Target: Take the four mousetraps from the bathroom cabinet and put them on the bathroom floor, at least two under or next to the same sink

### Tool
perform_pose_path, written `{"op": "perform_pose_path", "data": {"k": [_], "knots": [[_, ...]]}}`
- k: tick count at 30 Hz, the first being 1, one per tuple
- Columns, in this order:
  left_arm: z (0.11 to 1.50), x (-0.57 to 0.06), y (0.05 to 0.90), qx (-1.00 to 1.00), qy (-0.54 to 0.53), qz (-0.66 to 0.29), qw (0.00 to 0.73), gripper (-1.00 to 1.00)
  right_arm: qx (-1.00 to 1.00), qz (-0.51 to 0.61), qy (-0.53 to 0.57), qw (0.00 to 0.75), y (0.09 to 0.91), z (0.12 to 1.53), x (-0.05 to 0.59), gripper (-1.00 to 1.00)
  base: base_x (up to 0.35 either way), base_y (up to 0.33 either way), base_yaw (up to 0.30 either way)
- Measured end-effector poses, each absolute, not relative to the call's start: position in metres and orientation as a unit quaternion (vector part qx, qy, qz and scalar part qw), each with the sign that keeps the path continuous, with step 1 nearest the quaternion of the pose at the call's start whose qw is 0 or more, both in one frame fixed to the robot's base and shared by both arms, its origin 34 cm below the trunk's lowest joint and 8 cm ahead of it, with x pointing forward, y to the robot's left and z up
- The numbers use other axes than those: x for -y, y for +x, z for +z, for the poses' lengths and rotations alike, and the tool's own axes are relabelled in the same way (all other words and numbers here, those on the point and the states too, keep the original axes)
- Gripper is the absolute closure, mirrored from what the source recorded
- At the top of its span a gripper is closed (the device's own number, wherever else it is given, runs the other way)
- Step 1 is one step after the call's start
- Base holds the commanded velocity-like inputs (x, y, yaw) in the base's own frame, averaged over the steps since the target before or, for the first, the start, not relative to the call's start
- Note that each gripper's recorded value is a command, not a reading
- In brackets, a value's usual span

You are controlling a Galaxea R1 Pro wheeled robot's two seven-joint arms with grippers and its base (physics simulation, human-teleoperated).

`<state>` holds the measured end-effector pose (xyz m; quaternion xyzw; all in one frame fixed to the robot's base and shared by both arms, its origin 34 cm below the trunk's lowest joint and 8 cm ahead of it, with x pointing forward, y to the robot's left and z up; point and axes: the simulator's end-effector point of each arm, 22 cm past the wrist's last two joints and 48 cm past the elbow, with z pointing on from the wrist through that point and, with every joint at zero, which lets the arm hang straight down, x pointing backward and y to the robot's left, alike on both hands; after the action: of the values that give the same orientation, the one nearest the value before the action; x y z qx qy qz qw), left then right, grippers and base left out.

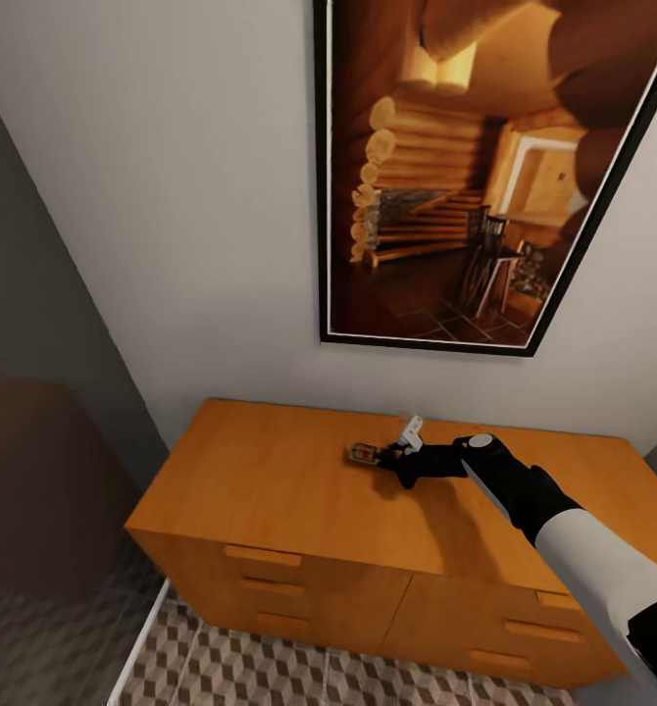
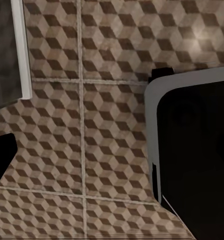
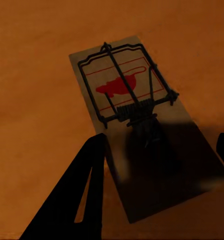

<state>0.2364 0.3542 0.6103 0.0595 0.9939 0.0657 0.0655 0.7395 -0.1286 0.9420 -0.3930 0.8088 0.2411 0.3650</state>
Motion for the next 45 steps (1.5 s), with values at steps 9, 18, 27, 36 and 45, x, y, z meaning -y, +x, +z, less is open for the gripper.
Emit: {"op": "perform_pose_path", "data": {"k": [9, 18, 27, 36, 45], "knots": [[0.6103, -0.354, 0.2364, -0.994, 0.06, 0.065, 0.066, -1.0, -0.809, 0.24, -0.393, 0.365, 0.7396, 0.9414, 0.128, 1.0, -0.333, 0.0, 0.0], [0.6103, -0.3539, 0.2364, -0.994, 0.06, 0.065, 0.065, -1.0, -0.811, 0.238, -0.392, 0.364, 0.7397, 0.9396, 0.1296, 1.0, -0.333, 0.0, 0.0], [0.6099, -0.3506, 0.2364, -0.994, 0.059, 0.063, 0.066, -1.0, -0.812, 0.238, -0.391, 0.363, 0.7393, 0.9381, 0.1312, 1.0, -0.333, 0.0, 0.0], [0.6098, -0.3504, 0.2364, -0.994, 0.059, 0.063, 0.066, -1.0, -0.812, 0.237, -0.391, 0.362, 0.7393, 0.9375, 0.1325, 1.0, -0.328, 0.0, 0.0], [0.6099, -0.3505, 0.2364, -0.994, 0.059, 0.063, 0.066, -1.0, -0.812, 0.236, -0.391, 0.362, 0.7393, 0.9367, 0.1323, 1.0, -0.319, 0.0, 0.0]]}}
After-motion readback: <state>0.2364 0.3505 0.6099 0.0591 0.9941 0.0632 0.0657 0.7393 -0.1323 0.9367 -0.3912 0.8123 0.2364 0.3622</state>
